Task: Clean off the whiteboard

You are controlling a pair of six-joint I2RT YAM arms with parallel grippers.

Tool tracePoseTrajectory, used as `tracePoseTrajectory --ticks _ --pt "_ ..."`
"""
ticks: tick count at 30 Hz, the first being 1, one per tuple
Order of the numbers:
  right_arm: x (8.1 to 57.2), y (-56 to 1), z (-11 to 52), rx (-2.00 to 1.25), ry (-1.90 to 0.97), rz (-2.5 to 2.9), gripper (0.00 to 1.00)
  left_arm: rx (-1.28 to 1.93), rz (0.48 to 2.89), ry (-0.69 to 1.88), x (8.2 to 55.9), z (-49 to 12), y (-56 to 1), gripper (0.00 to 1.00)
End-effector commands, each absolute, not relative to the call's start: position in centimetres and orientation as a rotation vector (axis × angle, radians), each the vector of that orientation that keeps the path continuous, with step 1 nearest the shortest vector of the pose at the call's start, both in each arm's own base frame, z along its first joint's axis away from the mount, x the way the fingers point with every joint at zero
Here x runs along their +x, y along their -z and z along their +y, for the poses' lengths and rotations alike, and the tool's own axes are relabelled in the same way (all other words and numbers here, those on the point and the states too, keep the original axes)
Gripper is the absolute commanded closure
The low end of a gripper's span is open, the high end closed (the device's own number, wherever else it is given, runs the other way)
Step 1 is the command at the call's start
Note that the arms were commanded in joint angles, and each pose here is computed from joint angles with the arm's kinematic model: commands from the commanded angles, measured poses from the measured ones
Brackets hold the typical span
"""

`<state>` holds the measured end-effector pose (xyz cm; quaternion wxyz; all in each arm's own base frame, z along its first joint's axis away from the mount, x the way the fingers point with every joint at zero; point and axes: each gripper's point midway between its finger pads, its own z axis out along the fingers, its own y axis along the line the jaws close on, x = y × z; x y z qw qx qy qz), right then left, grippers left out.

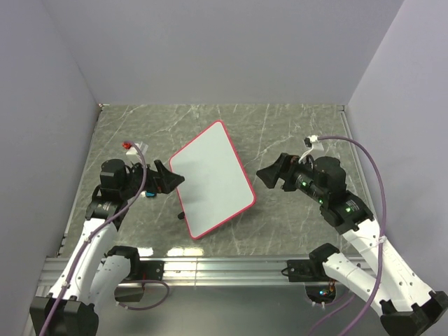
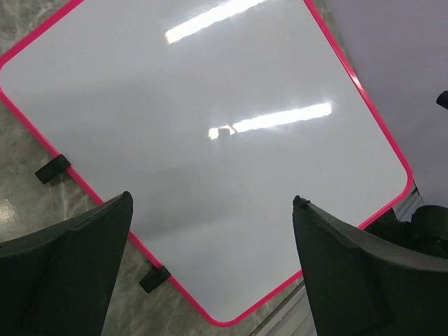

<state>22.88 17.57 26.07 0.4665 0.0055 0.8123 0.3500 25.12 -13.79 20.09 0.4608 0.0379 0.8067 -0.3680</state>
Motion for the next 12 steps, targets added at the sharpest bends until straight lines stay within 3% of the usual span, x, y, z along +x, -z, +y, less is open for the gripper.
tracePoseTrajectory --ticks 1,12 --pt "22.8 -27.3 18.1 -0.003 -0.905 1.934 0.0 0.192 1.92 0.939 24.9 -14.7 -21.6 0.01" --pt "23.0 -27.1 18.1 0.01 -0.898 1.948 0.0 0.124 1.935 0.784 26.4 -13.0 -21.3 0.01"
